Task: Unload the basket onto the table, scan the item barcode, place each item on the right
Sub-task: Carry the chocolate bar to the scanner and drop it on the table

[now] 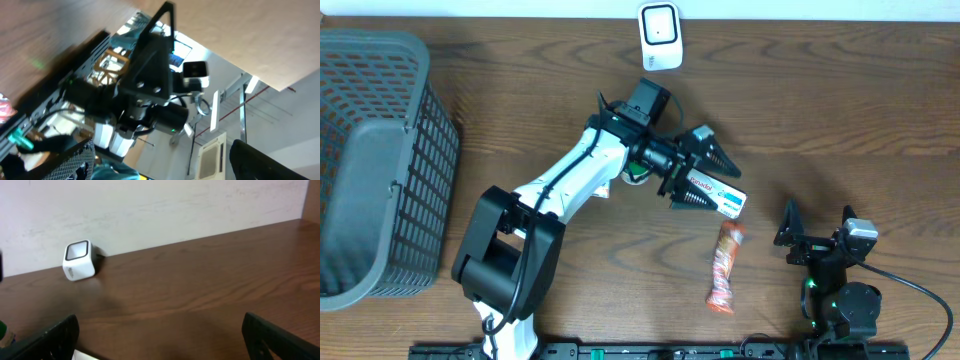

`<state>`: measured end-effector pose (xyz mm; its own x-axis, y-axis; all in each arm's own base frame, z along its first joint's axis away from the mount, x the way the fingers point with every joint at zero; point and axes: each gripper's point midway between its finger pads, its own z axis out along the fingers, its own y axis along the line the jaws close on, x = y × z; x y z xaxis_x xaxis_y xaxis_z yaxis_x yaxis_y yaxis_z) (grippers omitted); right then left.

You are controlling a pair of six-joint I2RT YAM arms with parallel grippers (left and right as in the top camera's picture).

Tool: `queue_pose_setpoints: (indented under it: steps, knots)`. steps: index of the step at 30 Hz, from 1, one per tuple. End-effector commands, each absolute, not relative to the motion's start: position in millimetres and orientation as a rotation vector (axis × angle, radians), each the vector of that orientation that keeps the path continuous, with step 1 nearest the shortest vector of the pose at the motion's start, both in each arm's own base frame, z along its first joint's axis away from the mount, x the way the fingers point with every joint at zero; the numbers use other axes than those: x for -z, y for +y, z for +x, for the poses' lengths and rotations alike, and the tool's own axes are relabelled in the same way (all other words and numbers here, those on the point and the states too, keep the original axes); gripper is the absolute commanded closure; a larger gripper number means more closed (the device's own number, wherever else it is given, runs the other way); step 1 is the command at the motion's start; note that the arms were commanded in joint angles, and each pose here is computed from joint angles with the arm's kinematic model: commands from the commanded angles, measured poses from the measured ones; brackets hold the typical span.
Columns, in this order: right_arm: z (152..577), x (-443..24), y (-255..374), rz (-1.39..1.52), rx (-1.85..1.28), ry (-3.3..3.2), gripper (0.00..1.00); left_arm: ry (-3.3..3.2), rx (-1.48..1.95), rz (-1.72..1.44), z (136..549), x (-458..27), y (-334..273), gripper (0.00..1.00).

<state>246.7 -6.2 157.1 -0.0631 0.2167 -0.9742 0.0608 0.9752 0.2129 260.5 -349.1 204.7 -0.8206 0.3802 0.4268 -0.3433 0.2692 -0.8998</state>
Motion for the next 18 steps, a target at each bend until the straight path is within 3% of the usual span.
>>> queue_pose_setpoints:
  steps: [1, 6, 8, 12, 18]
  knots:
    - [246.5, -156.6, -4.7, 0.220, -0.139, 1.633, 0.01, -1.906, -1.631, 0.000, 273.3, -232.0, -344.8, 0.14]
    - [246.5, -156.6, -4.7, 0.220, -0.139, 1.633, 0.01, -1.999, -1.938, -0.332, 303.4, -300.1, -342.2, 0.14]
    - [246.5, -156.6, -4.7, 0.220, -0.139, 1.633, 0.01, -2.036, -2.141, -0.605, 305.7, -351.0, -333.0, 0.14]
    - [246.5, -156.6, -4.7, 0.220, -0.139, 1.633, 0.01, -2.071, -2.362, -0.981, 299.6, -402.5, -303.8, 0.13]
    - [246.5, -156.6, -4.7, 0.220, -0.139, 1.633, 0.01, -2.254, -2.482, -0.818, 355.8, -402.8, -247.9, 0.13]
